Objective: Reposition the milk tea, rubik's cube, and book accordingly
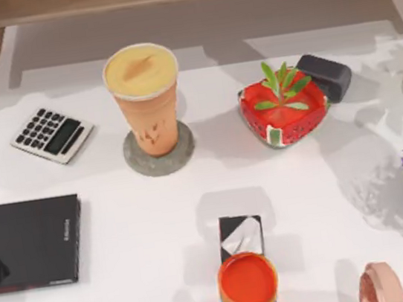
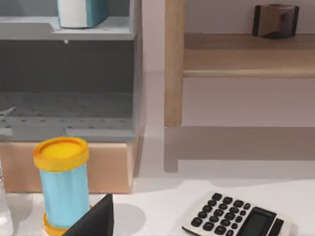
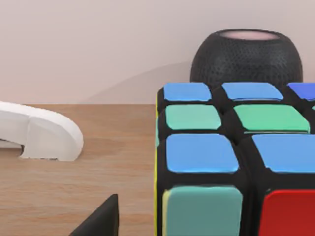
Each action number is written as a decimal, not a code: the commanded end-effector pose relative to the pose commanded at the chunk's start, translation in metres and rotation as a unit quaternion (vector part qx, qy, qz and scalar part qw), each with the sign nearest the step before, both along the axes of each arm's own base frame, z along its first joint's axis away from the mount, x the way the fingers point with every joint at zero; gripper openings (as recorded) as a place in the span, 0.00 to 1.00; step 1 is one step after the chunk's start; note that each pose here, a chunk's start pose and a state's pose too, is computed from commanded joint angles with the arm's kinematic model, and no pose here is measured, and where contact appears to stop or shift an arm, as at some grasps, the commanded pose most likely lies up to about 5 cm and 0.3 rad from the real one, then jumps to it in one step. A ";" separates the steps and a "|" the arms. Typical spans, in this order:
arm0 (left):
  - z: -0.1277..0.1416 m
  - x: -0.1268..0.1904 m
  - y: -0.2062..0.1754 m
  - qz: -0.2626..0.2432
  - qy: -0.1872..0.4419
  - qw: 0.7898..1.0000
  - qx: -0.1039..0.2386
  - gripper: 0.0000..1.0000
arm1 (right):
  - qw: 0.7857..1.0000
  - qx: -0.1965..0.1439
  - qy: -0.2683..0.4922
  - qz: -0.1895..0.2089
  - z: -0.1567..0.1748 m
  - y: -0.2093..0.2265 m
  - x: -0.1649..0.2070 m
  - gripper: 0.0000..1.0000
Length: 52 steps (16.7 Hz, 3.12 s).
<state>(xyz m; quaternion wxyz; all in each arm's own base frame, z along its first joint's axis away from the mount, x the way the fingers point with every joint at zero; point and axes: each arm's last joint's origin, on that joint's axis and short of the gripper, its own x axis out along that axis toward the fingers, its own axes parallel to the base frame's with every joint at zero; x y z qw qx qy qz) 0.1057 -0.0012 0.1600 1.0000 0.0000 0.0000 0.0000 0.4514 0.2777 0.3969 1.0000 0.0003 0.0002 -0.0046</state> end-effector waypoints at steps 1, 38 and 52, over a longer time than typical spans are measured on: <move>0.000 0.000 0.000 0.000 0.000 1.000 0.000 1.00 | 1.000 0.000 0.000 0.000 0.000 0.000 0.000 1.00; 0.000 -0.030 0.001 0.000 0.000 1.000 0.000 1.00 | 0.996 -0.006 0.057 0.074 -0.023 -0.221 -0.214 1.00; 0.000 -0.030 0.001 0.000 0.000 1.000 0.000 1.00 | 1.000 0.000 0.000 0.005 -0.237 -0.279 -0.346 1.00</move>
